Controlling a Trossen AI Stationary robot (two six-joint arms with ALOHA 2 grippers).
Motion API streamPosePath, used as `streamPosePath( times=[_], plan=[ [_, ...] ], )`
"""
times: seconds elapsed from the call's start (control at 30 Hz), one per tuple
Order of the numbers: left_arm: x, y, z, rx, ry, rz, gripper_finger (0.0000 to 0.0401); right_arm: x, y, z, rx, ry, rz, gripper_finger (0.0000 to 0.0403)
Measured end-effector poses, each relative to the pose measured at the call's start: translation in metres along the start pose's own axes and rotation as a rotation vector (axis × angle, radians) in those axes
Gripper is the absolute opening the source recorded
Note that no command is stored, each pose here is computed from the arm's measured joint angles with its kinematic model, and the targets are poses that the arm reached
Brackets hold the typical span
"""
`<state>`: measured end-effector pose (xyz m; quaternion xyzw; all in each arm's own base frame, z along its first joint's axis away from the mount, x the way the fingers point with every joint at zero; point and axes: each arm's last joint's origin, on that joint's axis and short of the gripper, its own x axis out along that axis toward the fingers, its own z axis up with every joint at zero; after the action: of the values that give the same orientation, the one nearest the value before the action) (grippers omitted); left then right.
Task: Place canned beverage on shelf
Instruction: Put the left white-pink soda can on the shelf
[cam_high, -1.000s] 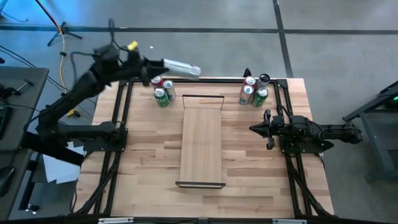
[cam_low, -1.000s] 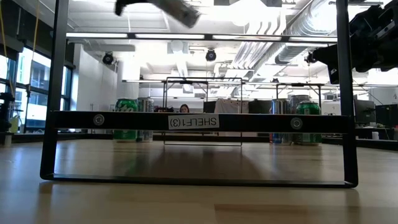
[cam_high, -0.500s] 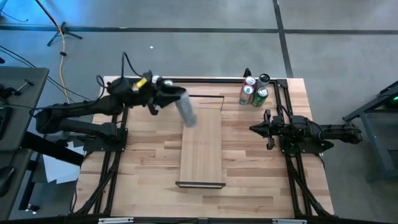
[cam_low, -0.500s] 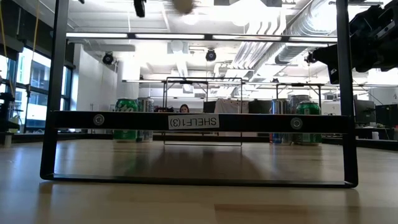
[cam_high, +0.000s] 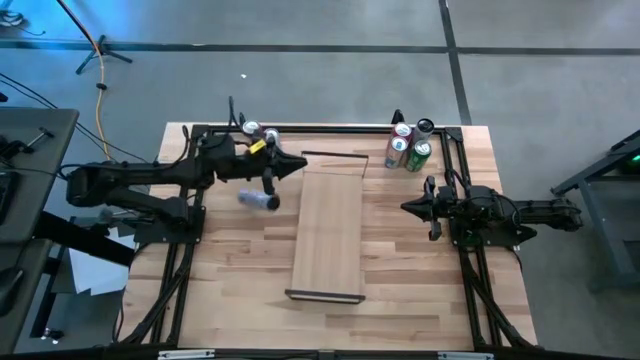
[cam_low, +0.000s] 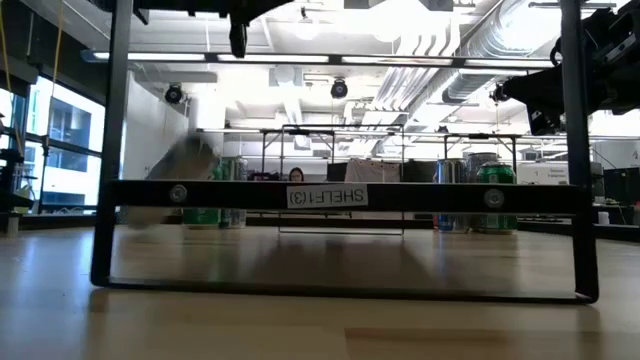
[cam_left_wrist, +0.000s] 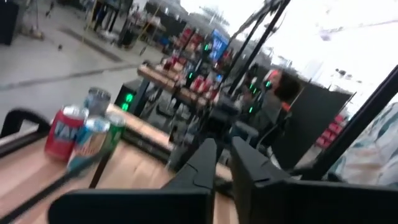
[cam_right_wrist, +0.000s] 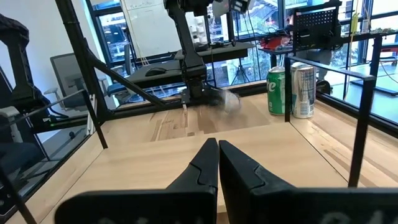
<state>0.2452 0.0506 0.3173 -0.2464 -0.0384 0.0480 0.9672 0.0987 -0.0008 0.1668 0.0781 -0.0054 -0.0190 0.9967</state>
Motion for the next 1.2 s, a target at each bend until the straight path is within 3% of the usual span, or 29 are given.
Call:
streamPosePath(
  times=[0.37, 0.57, 0.73, 0.93, 1.07, 1.2],
  plan=[
    [-0.036, -0.014, 0.021, 0.133, -0.048, -0.001, 0.0039, 0.000, 0.000, 0.000, 0.000, 0.000, -0.001, 0.0000],
    [-0.063, -0.008, 0.025, 0.129, 0.034, 0.156, 0.0067, 0.000, 0.000, 0.000, 0.000, 0.000, -0.001, 0.0000],
    [-0.077, -0.004, 0.036, 0.148, 0.249, 0.304, 0.0152, 0.000, 0.000, 0.000, 0.000, 0.000, -0.004, 0.0000],
    [-0.080, 0.001, 0.047, 0.216, 0.643, 0.467, 0.0259, 0.000, 0.000, 0.000, 0.000, 0.000, -0.003, 0.0000],
    [-0.072, 0.015, 0.045, 0.291, 0.917, 0.538, 0.0298, 0.000, 0.000, 0.000, 0.000, 0.000, -0.003, 0.0000],
    [-0.061, 0.038, 0.028, 0.327, 1.187, 0.577, 0.0309, 0.000, 0.000, 0.000, 0.000, -0.001, -0.003, 0.0000]
  ],
)
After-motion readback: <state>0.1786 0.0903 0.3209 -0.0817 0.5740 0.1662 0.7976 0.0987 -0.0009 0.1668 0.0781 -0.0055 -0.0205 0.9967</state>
